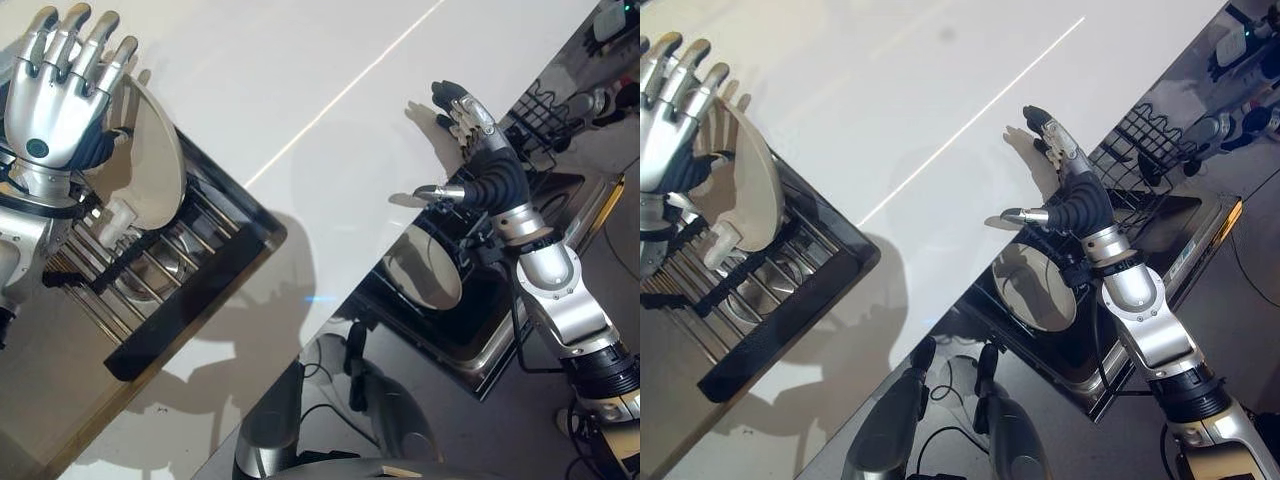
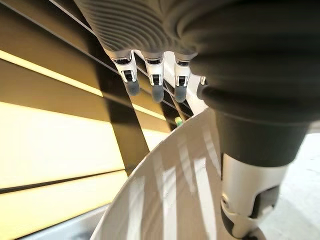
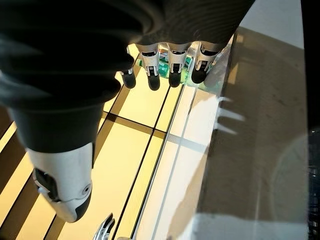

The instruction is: Pick up plates and place into dishwasher.

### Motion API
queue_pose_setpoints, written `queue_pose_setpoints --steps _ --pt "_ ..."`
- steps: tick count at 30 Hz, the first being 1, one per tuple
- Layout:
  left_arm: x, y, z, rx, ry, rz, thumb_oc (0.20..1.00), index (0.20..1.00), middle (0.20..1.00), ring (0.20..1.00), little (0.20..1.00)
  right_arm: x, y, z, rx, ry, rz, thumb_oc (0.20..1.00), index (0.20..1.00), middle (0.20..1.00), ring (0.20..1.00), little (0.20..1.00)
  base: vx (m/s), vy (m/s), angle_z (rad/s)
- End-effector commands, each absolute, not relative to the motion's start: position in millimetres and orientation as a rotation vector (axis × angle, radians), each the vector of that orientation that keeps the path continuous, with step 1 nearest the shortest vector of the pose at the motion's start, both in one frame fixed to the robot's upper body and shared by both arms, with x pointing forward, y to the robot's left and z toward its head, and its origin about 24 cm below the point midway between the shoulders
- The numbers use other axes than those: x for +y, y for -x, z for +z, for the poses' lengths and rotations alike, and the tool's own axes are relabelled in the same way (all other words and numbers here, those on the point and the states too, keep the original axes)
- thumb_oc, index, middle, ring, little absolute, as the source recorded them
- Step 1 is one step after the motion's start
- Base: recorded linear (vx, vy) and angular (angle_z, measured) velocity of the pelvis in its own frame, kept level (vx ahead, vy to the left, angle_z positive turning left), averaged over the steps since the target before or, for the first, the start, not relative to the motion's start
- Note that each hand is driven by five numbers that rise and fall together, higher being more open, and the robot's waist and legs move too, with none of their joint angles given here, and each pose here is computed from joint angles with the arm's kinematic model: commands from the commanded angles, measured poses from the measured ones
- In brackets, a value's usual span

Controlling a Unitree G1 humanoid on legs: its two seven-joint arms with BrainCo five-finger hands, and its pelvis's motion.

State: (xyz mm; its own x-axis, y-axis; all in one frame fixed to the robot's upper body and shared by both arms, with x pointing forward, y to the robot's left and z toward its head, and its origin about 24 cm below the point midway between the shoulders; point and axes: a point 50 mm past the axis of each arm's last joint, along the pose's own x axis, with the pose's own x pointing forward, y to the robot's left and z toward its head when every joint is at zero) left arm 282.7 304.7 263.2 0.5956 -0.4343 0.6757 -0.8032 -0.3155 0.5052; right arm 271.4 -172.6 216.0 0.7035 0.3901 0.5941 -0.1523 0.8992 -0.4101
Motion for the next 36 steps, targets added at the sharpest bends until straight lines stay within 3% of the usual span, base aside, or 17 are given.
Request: queue_pose_setpoints --steps 1,9,10,11,12,13,36 --pt "288.0 -283.2 243.1 -0.980 -1.934 0.301 1.000 1.000 1.000 1.000 1.000 -171.8 -260.6 237.6 -0.854 0.385 0.329 1.000 1.000 1.000 1.000 1.000 0.01 0.070 0.00" --pt "284.8 -276.1 227.2 -0.935 -1.906 0.115 1.000 1.000 1.000 1.000 1.000 -177.9 -261.6 238.4 -0.834 0.418 0.330 1.000 1.000 1.000 1.000 1.000 0.02 0.046 -0.01" --pt "283.9 -275.7 226.1 -0.927 -1.908 0.099 0.893 0.893 0.893 0.893 0.893 -178.6 -261.8 238.7 -0.833 0.420 0.328 1.000 1.000 1.000 1.000 1.000 0.00 0.000 0.00" --pt "283.2 -275.4 224.1 -0.914 -1.908 0.078 0.639 0.639 0.639 0.639 0.639 -179.0 -262.3 239.0 -0.830 0.423 0.327 1.000 1.000 1.000 1.000 1.000 0.00 0.000 0.00" --pt "283.6 -275.2 222.9 -0.896 -1.910 0.061 0.263 0.263 0.263 0.263 0.263 -179.2 -262.6 239.2 -0.827 0.426 0.328 1.000 1.000 1.000 1.000 1.000 0.00 0.000 0.00" --pt "283.3 -274.6 221.7 -0.892 -1.906 0.058 0.200 0.200 0.200 0.200 0.200 -179.6 -262.7 239.3 -0.824 0.428 0.329 1.000 1.000 1.000 1.000 1.000 0.00 0.000 0.00" --pt "297.3 -260.3 222.0 -0.882 -1.753 0.215 0.200 0.200 0.200 0.200 0.200 -186.4 -256.5 223.7 -0.783 0.395 0.323 1.000 1.000 1.000 1.000 1.000 0.02 -0.013 -0.02"
